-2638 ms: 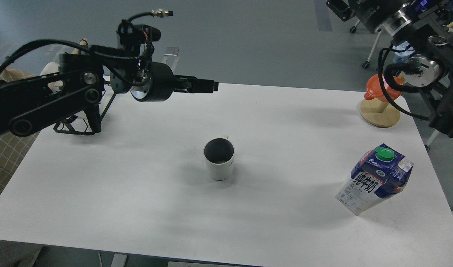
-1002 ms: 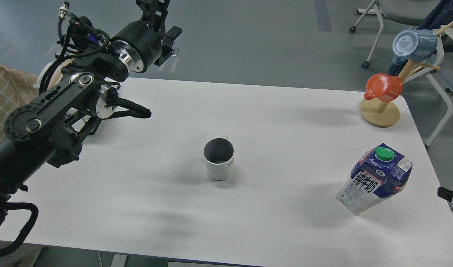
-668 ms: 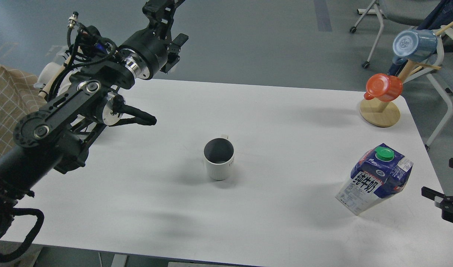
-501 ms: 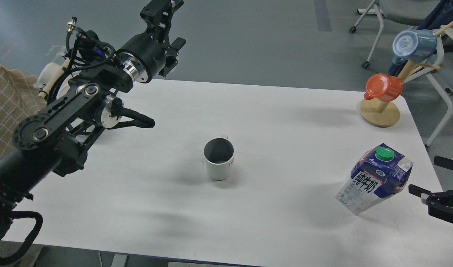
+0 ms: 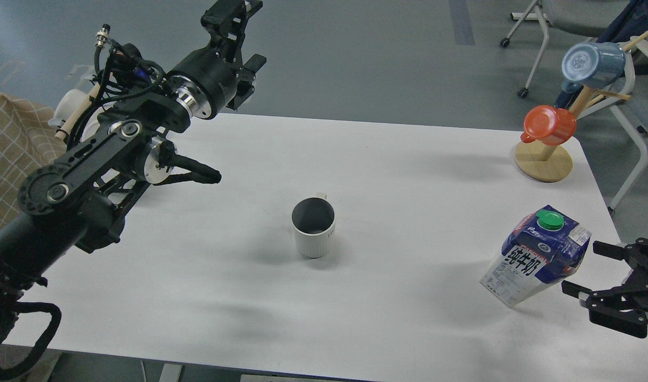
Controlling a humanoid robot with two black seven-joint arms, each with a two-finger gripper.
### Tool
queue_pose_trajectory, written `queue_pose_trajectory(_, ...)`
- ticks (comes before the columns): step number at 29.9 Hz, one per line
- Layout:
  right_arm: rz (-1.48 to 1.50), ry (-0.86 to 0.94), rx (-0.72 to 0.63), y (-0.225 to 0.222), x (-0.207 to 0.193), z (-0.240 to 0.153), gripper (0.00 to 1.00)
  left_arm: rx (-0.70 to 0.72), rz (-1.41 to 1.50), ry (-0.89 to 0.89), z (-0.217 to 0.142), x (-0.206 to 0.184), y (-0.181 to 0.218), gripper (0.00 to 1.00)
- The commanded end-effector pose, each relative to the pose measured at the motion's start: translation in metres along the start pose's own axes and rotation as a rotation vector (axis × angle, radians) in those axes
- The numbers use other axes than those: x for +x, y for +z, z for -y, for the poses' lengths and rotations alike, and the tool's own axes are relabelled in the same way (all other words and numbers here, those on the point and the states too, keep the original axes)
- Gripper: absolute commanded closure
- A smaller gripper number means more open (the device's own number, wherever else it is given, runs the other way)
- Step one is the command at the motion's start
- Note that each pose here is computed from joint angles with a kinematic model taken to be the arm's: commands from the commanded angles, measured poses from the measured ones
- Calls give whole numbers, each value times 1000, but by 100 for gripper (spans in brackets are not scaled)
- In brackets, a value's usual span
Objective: Place cup and milk with both arms
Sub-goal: 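Reach the right gripper to the milk carton and grasp it, then lift the milk carton and carry it beside the cup, lowering it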
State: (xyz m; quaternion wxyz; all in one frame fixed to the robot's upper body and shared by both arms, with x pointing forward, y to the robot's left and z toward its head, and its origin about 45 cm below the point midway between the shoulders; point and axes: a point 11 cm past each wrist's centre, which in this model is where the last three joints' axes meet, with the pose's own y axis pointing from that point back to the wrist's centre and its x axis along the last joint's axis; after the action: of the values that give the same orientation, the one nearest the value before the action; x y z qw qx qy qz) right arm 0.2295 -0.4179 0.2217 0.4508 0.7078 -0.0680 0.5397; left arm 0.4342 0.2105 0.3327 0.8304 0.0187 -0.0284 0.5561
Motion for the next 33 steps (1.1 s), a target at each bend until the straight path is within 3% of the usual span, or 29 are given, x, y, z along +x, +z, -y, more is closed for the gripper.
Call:
queue_pose_trajectory(1, -7, 5, 15, 2, 1, 12, 0, 1, 3, 3, -1, 2, 0, 2)
queue_pose_trajectory(14, -26, 6, 46, 2, 2, 32, 3, 13, -1, 6, -3, 2, -6, 2)
queue_pose_trajectory(19, -33, 8, 48, 5, 2, 38, 26, 14, -3, 2, -2, 1, -7, 2)
queue_pose_trajectory(22, -30, -5, 43, 7, -3, 39, 54, 15, -4, 1, -2, 0, -7, 2)
queue_pose_trajectory(25, -26, -10, 46, 5, -6, 39, 71, 16, -4, 0, -2, 0, -8, 2)
queue_pose_trajectory(26, -24, -11, 50, 4, -7, 40, 90, 17, -4, 0, -2, 0, -8, 2)
queue_pose_trajectory(27, -23, -11, 50, 4, -7, 40, 99, 18, -3, -1, -2, -1, -8, 2)
queue_pose_trajectory(33, -28, 37, 54, 0, 8, 38, 100, 16, -7, -11, -2, -4, -9, 2)
